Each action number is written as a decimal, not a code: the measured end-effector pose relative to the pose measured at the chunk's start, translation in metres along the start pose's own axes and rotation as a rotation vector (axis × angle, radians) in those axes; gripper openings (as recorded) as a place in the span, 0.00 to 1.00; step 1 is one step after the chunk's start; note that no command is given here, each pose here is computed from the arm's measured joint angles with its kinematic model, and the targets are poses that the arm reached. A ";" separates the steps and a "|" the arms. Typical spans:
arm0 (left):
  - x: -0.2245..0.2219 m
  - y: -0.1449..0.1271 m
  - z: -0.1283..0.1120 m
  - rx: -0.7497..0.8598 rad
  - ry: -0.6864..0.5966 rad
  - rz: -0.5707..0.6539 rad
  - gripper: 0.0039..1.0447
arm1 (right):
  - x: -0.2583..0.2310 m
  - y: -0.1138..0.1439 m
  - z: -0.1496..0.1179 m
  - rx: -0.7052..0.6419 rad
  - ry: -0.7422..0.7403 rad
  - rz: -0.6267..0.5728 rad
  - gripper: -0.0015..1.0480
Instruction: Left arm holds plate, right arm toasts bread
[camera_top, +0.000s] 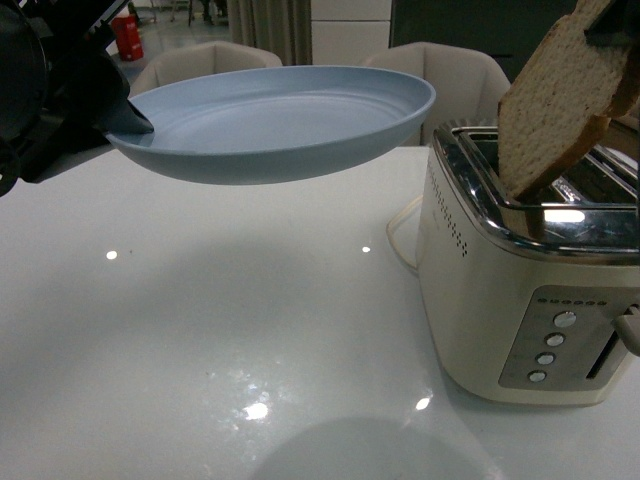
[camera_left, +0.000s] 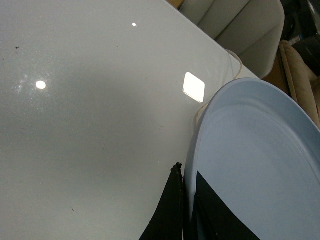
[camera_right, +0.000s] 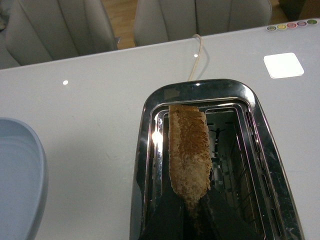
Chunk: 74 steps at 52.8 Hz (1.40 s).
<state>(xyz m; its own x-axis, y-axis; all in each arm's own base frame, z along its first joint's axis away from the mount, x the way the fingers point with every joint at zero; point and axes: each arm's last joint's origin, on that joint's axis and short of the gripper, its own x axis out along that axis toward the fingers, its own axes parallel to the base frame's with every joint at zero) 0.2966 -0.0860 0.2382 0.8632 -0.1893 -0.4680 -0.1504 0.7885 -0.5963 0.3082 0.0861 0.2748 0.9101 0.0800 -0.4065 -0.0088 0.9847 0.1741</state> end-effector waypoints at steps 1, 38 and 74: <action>0.000 0.000 0.000 0.000 0.000 0.000 0.03 | 0.001 0.000 -0.001 0.003 0.006 0.003 0.03; 0.000 0.000 0.000 0.000 0.000 0.000 0.03 | 0.017 -0.008 0.011 0.133 0.212 0.021 0.03; 0.000 0.000 0.000 0.000 0.000 0.000 0.03 | 0.045 -0.019 0.034 0.200 0.255 -0.025 0.55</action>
<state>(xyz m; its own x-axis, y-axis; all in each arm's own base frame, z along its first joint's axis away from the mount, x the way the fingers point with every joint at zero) 0.2966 -0.0860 0.2382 0.8633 -0.1889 -0.4680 -0.1506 0.7886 -0.5962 0.3639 0.0661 0.2837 0.7756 0.1172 -0.6202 0.1167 0.9391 0.3233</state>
